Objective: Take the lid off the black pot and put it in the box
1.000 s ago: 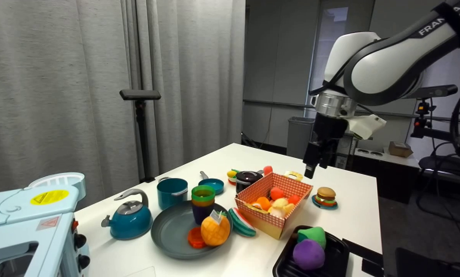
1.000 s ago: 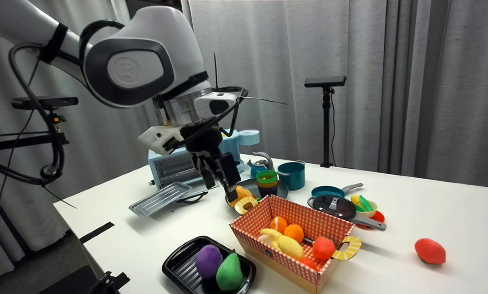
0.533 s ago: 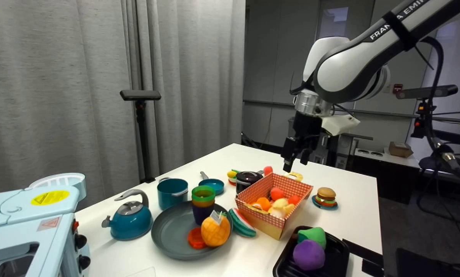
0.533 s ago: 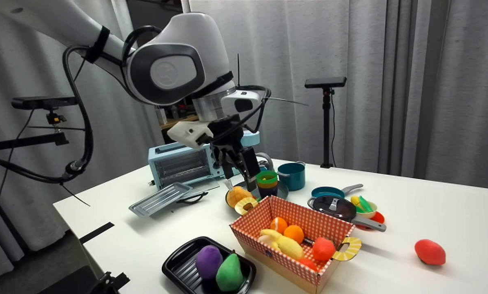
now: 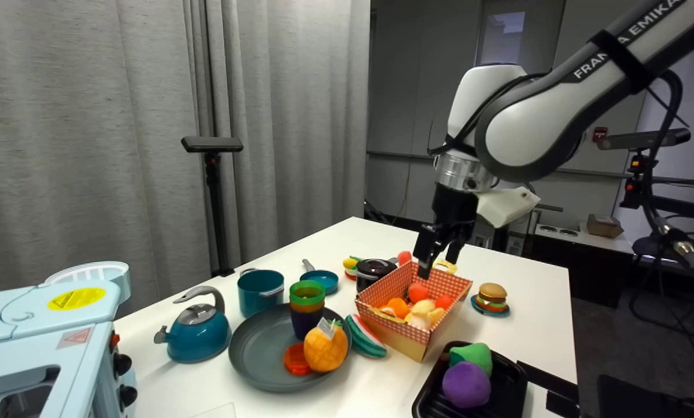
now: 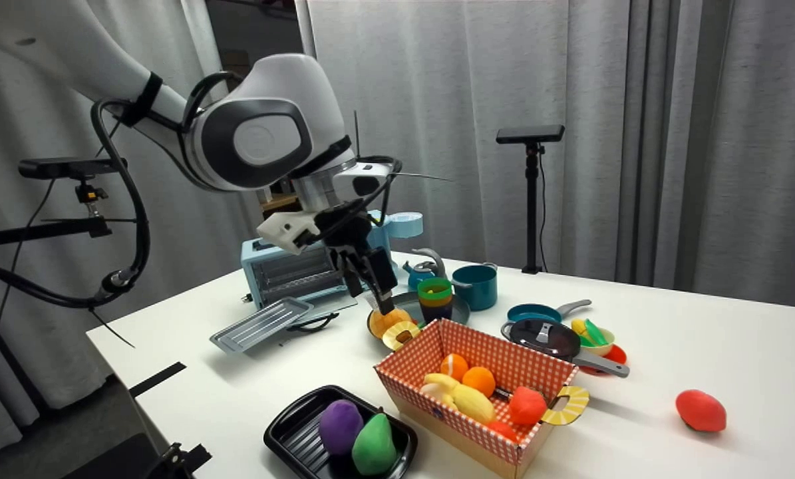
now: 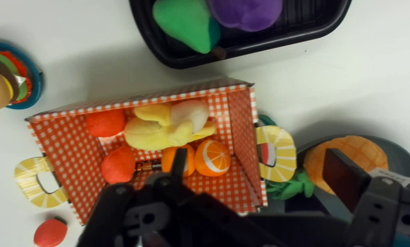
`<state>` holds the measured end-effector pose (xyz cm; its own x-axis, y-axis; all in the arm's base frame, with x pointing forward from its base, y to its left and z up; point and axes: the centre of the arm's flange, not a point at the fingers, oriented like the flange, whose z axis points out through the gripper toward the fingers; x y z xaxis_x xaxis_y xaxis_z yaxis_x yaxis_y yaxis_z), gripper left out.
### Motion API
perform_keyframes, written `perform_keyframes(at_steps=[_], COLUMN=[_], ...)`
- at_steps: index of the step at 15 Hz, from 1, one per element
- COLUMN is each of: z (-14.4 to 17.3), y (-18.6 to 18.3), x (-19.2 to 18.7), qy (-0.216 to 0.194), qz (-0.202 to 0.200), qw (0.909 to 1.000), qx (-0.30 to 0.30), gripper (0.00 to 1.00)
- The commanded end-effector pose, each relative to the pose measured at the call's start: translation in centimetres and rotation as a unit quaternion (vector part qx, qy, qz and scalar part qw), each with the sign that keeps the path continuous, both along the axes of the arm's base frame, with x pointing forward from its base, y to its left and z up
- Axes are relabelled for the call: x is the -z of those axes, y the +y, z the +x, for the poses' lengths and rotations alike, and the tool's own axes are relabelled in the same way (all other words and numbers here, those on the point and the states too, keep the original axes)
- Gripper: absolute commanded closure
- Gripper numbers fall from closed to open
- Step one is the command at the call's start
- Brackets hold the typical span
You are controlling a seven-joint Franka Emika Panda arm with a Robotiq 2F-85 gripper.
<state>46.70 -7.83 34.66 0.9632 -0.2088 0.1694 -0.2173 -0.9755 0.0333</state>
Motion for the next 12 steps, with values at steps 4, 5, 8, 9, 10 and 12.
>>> perform_keyframes(at_steps=[4,5,8,9,10,12], z=[1.5,1.9,3.1,3.3,1.2,1.8], y=[16.6,17.8,20.1,20.8,19.1,20.1], x=[2.9,2.7,2.3,2.3,1.6,1.9], qy=[-0.022,-0.027,-0.030,-0.037,-0.036,-0.038], qz=[-0.020,-0.018,-0.006,-0.006,-0.001,0.002], qw=[0.9980,0.9968,0.9924,0.9907,0.9939,0.9922], qx=[0.056,0.073,0.120,0.131,0.105,0.119], gripper=[0.00,0.00,0.00,0.00,0.00,0.00])
